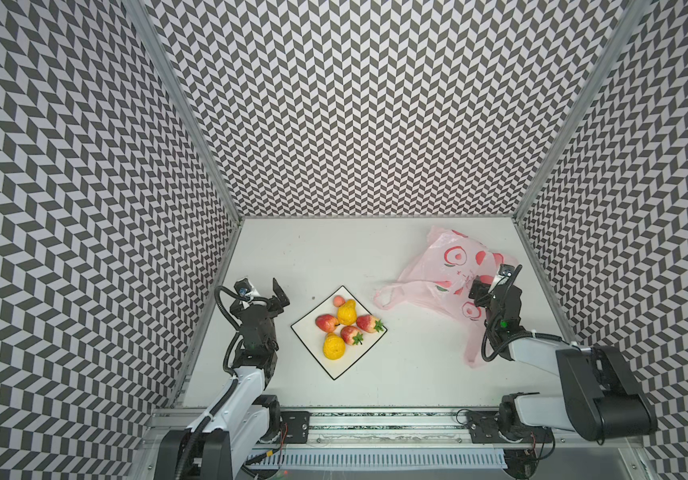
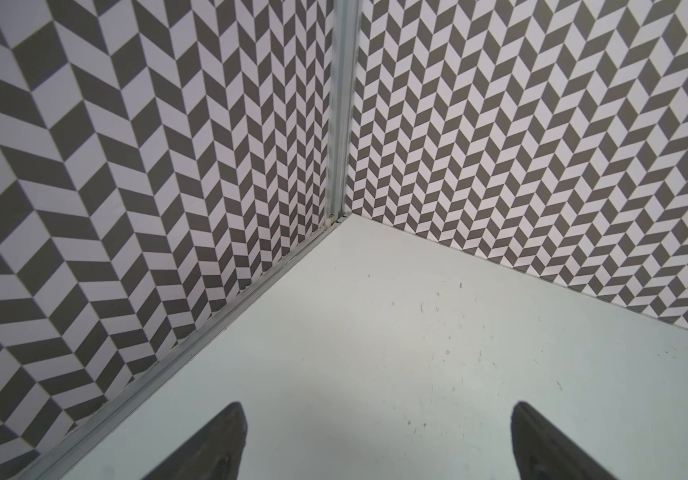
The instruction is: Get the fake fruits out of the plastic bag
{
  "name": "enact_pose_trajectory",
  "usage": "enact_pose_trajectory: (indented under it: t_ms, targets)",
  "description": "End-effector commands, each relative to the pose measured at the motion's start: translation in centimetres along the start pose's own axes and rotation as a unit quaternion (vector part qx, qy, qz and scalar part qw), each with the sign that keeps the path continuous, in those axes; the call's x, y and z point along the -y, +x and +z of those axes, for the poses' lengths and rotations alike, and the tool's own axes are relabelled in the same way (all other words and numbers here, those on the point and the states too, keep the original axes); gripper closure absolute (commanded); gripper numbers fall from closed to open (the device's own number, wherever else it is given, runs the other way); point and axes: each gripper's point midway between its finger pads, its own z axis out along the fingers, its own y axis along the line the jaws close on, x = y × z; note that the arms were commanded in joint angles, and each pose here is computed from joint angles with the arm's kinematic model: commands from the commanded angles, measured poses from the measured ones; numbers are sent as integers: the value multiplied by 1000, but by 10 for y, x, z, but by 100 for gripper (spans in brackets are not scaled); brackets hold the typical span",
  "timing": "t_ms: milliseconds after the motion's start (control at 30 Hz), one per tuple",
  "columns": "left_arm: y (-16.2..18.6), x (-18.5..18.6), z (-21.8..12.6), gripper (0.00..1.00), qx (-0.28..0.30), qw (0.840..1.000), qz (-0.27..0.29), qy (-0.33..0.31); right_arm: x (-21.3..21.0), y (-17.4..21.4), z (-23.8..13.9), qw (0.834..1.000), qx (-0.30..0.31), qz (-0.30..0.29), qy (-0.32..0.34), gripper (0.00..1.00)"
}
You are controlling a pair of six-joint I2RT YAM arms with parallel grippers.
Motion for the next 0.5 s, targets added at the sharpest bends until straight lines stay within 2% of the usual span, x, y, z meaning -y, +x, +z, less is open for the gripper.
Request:
enact_pose_trajectory:
  t_ms: [0, 100, 167, 333, 467]
  targets:
    - [-21, 14, 5, 0, 52, 998, 9, 37, -15, -43, -8, 991, 116, 25, -55, 11]
    - [-13, 20, 6, 0, 58, 997, 13, 57, -18, -31, -10, 990, 122, 21, -68, 11]
    - [-12, 25, 7, 0, 68, 995, 19, 72, -11, -31, -20, 986, 151, 31, -65, 8]
    - [-3, 37, 14, 0, 81, 990, 50, 105, -11, -22, -11, 991, 112, 29, -66, 2]
    - [13, 42, 19, 0, 77, 988, 58, 122, -10, -27, -13, 989, 128, 35, -65, 0]
